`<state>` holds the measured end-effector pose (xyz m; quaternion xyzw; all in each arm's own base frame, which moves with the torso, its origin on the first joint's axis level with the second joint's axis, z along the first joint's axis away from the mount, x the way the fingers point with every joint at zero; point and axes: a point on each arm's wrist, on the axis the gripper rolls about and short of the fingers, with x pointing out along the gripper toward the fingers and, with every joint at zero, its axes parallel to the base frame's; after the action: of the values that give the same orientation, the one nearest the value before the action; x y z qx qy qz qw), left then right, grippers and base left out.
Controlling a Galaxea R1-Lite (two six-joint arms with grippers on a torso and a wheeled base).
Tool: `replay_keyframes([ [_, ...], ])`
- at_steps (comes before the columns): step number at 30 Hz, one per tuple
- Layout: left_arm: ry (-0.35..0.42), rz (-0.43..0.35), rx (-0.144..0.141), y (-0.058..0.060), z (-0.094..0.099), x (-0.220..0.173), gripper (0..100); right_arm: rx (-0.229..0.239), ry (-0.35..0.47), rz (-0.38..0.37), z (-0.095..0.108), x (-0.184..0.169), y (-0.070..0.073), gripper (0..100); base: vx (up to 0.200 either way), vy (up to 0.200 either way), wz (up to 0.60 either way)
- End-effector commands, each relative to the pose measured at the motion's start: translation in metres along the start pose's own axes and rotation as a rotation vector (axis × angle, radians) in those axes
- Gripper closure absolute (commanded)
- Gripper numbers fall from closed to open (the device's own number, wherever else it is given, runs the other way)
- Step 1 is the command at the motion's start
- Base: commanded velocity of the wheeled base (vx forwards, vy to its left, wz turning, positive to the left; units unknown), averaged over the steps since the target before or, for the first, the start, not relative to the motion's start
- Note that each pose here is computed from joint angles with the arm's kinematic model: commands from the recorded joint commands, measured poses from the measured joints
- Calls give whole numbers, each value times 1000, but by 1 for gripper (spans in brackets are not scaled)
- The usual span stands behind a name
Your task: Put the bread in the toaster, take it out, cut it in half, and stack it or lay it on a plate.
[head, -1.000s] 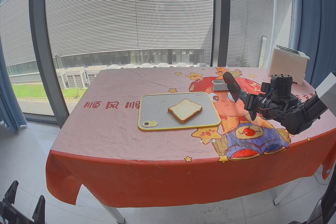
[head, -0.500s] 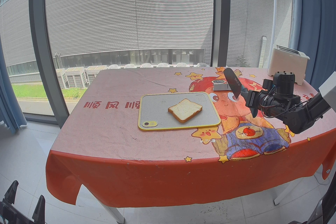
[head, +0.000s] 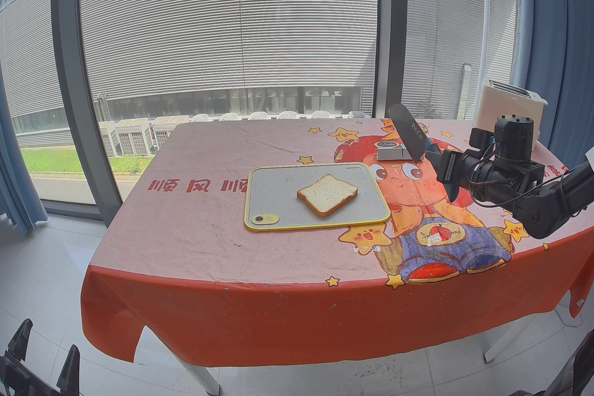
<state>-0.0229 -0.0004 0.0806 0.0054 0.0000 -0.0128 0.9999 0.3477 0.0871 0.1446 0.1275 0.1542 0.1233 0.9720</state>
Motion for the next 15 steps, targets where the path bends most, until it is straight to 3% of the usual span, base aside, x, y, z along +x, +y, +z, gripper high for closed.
replay_keyframes([
  [1,1,-1,0,0,-5,0,0,-8,-23,31,8,-15,12,100,0,0,0],
  [9,1,1,0,0,-5,0,0,-46,-9,46,1,-20,20,100,0,0,0],
  [15,1,-1,-2,0,-5,0,0,-56,-31,66,6,-31,26,100,0,0,0],
])
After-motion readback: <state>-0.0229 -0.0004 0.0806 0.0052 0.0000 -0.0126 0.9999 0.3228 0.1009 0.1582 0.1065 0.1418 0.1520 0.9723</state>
